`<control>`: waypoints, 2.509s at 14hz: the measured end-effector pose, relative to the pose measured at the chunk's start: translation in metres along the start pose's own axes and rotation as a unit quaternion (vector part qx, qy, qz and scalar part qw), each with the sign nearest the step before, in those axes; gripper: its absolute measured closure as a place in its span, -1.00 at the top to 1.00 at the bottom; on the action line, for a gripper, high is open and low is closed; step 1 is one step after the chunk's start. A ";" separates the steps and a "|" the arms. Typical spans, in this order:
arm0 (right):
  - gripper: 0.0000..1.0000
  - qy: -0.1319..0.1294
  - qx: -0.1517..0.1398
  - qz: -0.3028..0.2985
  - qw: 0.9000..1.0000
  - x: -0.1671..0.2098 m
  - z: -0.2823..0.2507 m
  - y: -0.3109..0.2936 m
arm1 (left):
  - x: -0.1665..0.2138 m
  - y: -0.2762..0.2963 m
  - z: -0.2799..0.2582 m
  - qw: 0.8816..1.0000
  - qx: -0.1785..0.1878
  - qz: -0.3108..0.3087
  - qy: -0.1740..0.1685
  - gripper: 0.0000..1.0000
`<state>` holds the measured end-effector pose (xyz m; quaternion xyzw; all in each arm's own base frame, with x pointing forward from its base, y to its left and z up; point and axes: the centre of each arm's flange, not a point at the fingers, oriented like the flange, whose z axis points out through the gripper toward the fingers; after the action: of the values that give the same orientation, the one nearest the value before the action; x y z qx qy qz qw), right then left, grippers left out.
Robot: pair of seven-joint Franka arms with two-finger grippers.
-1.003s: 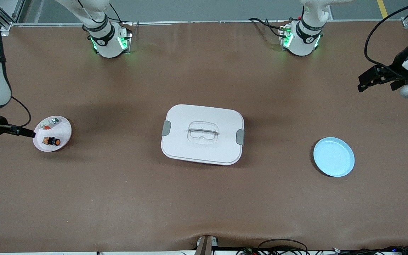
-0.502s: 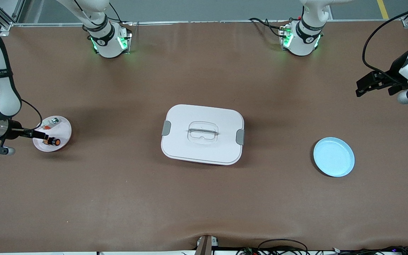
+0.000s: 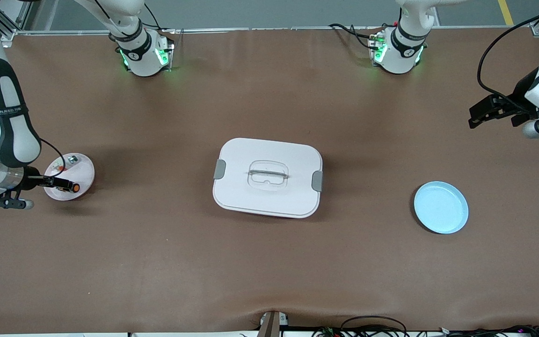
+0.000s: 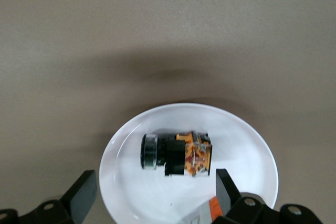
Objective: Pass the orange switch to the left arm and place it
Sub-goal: 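Close the right gripper on the orange switch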
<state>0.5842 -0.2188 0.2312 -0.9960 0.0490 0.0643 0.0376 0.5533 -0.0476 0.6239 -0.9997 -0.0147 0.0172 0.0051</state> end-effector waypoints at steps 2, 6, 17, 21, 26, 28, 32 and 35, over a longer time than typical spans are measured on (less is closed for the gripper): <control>1.00 0.001 -0.001 -0.011 1.000 0.003 0.009 0.002 | 0.000 0.000 0.002 1.000 0.000 0.000 -0.002 1.00; 1.00 0.002 -0.002 -0.019 1.000 0.004 0.018 0.008 | 0.001 0.001 0.003 1.000 0.000 0.001 -0.002 1.00; 1.00 -0.008 0.005 0.034 0.999 -0.001 0.036 0.025 | 0.003 0.002 0.007 1.000 0.000 0.002 -0.005 1.00; 1.00 -0.009 0.007 0.054 0.999 0.000 0.037 0.020 | 0.003 0.002 0.008 1.000 0.000 0.002 -0.005 1.00; 1.00 -0.012 0.007 0.055 0.998 -0.001 0.040 0.020 | 0.003 0.002 0.009 1.000 0.000 0.002 -0.006 1.00; 1.00 -0.015 0.008 0.055 0.998 -0.002 0.042 0.020 | 0.003 0.002 0.009 1.000 0.000 0.002 -0.006 1.00; 1.00 -0.018 0.009 0.055 0.998 -0.003 0.045 0.019 | 0.003 0.002 0.009 1.000 0.000 0.002 -0.007 1.00; 1.00 -0.023 0.010 0.055 0.998 -0.006 0.050 0.018 | 0.003 0.002 0.009 1.000 0.000 0.002 -0.006 1.00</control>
<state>0.5706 -0.2326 0.1810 -0.9896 0.1039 0.0887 0.0452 0.5563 -0.0491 0.6143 -0.9996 -0.0130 0.0237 0.0050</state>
